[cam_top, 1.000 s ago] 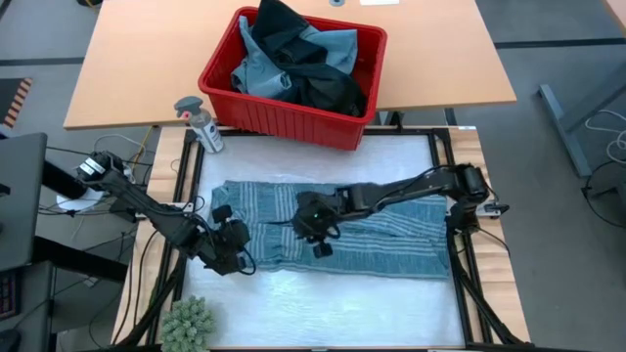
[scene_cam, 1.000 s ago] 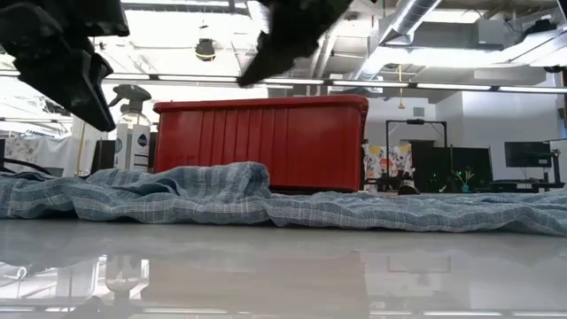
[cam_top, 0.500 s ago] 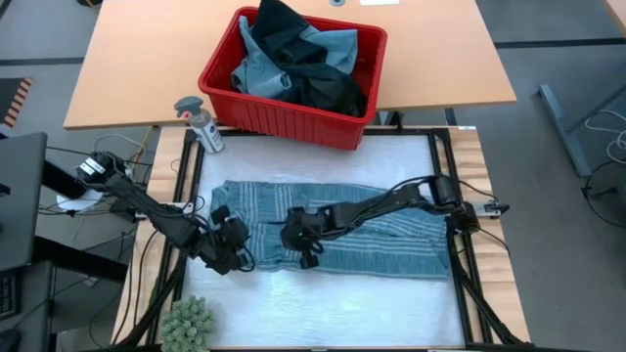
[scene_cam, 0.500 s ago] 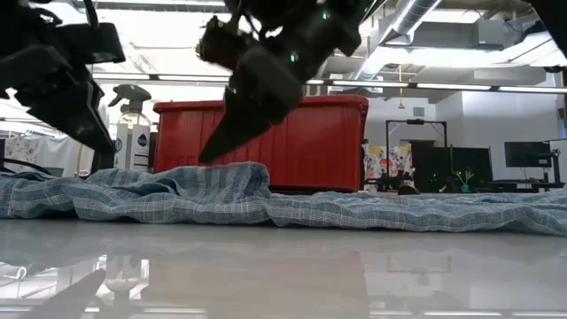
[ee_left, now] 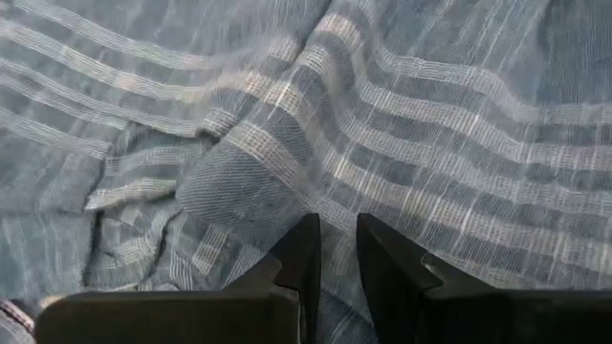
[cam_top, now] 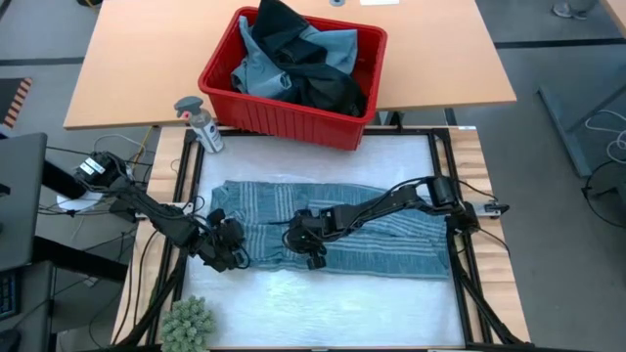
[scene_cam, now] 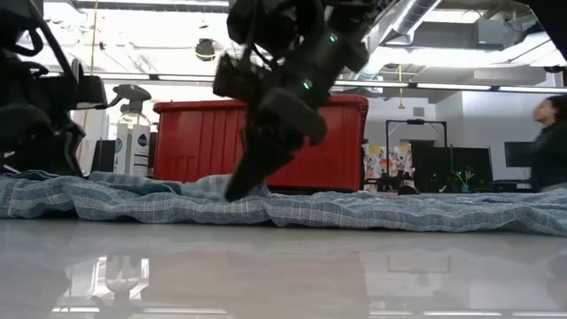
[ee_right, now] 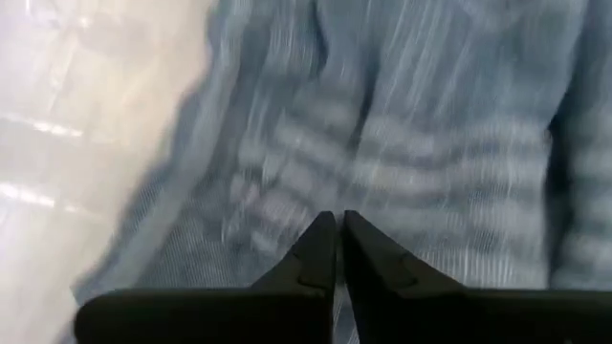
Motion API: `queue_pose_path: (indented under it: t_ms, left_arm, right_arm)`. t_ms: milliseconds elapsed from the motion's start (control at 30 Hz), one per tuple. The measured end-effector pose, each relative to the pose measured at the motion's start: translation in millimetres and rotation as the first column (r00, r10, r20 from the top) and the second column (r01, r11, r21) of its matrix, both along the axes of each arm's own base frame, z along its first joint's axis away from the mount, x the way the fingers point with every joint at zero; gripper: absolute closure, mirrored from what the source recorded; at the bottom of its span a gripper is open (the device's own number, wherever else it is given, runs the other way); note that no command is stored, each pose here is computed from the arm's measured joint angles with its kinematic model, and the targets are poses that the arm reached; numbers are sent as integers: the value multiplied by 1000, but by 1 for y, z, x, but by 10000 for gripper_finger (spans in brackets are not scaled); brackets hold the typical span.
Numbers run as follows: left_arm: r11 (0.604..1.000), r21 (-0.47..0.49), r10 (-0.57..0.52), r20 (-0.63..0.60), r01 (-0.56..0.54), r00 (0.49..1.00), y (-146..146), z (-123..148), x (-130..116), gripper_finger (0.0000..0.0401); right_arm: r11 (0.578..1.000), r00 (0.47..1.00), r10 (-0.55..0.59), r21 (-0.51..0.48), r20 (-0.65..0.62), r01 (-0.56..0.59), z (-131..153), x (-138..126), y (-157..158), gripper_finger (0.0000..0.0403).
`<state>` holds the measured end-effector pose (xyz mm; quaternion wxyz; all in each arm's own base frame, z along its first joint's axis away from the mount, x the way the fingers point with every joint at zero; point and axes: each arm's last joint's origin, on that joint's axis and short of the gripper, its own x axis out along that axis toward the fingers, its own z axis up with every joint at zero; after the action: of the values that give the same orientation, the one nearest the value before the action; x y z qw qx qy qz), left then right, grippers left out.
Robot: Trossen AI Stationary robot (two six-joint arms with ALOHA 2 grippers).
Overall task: Fold Laundry from Bin
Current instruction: Fold the light blue shirt
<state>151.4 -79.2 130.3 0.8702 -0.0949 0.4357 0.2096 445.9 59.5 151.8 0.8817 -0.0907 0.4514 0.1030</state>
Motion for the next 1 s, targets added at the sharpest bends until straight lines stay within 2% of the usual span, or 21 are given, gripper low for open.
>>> queue_pose_path:
  t_ms: [267,333,433,533,600,767,900,1000]
  left_arm:
    - [999,-39,-14,-25,13,1000,-1,0,0,341]
    - [998,-50,-26,-13,25,1000,-4,7,4,345]
    - [997,-56,-50,8,50,999,-9,24,11,357]
    - [998,-20,-67,32,68,997,-12,39,17,372]
    - [997,21,-74,68,72,995,-13,45,20,382]
    - [994,94,-70,86,62,994,-11,45,22,399]
    - [990,134,-49,108,34,993,-9,43,21,401]
    - [991,137,-27,126,9,992,-6,34,18,401]
  right_arm:
    - [1000,999,-8,4,-36,8,-6,-6,-4,373]
    - [1000,1000,-10,7,-26,10,4,-8,-4,377]
    - [1000,998,-14,20,60,13,35,-10,-5,378]
    - [999,987,-29,18,160,26,61,-11,-6,375]
    - [998,979,-53,-7,195,56,65,-9,-10,375]
    - [995,970,-96,10,222,96,53,0,-21,378]
    - [994,976,-106,9,190,107,33,2,-25,376]
    - [995,988,-98,7,121,98,16,-2,-25,376]
